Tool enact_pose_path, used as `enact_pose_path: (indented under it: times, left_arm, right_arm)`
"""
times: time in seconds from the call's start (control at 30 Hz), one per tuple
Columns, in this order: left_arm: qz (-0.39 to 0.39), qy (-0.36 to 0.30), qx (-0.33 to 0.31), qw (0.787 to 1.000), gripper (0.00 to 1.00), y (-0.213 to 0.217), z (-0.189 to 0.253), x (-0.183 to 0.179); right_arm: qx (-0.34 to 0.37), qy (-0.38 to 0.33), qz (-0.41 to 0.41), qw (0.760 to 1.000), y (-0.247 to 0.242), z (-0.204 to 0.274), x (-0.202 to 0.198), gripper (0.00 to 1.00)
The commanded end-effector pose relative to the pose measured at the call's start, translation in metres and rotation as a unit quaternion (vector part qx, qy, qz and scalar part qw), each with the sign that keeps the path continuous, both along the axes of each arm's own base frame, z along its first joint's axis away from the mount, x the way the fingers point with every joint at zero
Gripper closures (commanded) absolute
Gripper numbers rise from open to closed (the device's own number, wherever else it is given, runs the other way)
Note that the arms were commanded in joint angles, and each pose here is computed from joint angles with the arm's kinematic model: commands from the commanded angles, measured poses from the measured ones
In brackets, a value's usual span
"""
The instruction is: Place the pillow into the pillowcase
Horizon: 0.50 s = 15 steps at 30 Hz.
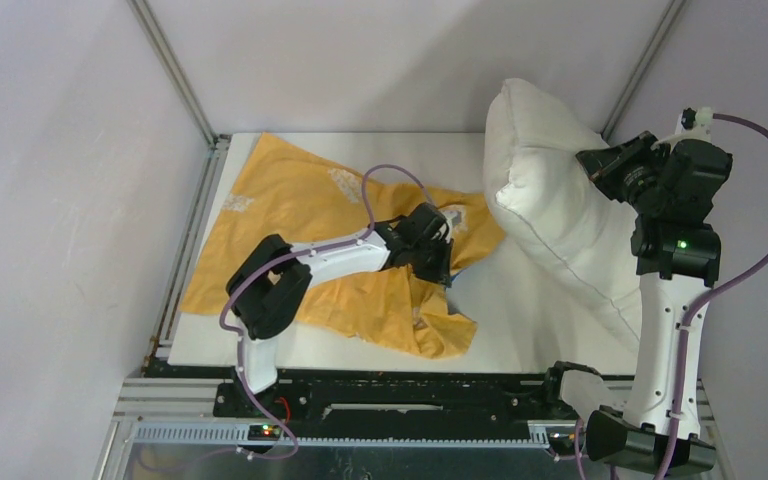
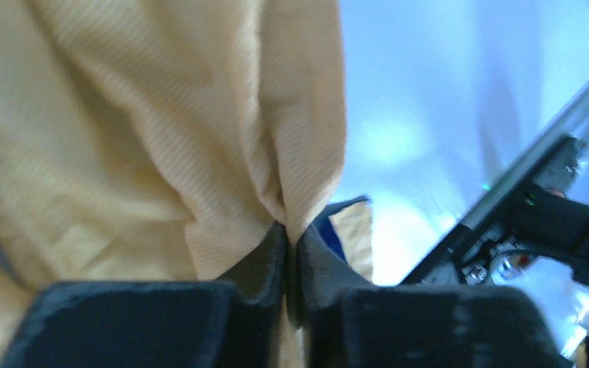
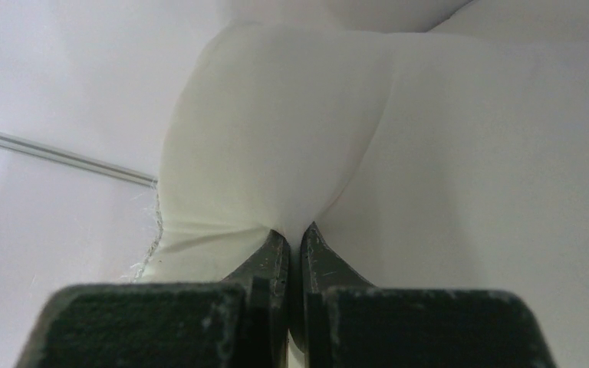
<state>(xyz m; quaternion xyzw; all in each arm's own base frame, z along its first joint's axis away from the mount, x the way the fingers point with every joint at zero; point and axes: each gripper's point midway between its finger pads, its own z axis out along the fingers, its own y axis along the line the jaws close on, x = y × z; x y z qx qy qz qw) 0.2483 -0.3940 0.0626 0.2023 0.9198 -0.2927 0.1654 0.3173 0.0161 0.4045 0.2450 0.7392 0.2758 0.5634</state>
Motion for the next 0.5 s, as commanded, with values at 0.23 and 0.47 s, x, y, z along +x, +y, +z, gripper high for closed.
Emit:
enact_pose_path:
  times: [0.23, 0.47]
  left_arm:
    - [-0.004, -0.074, -0.105, 0.992, 0.26, -0.015, 0.101, -0.019]
    - [0.175, -0.115, 0.051, 0.976, 0.30, 0.090, 0.068, 0.019]
  right_arm:
    - [-0.013, -0.087, 0.024, 0.996, 0.011, 0.052, -0.009, 1.00]
    - [-0.030, -0.068, 0.047, 0.996, 0.029, 0.035, -0.010, 1.00]
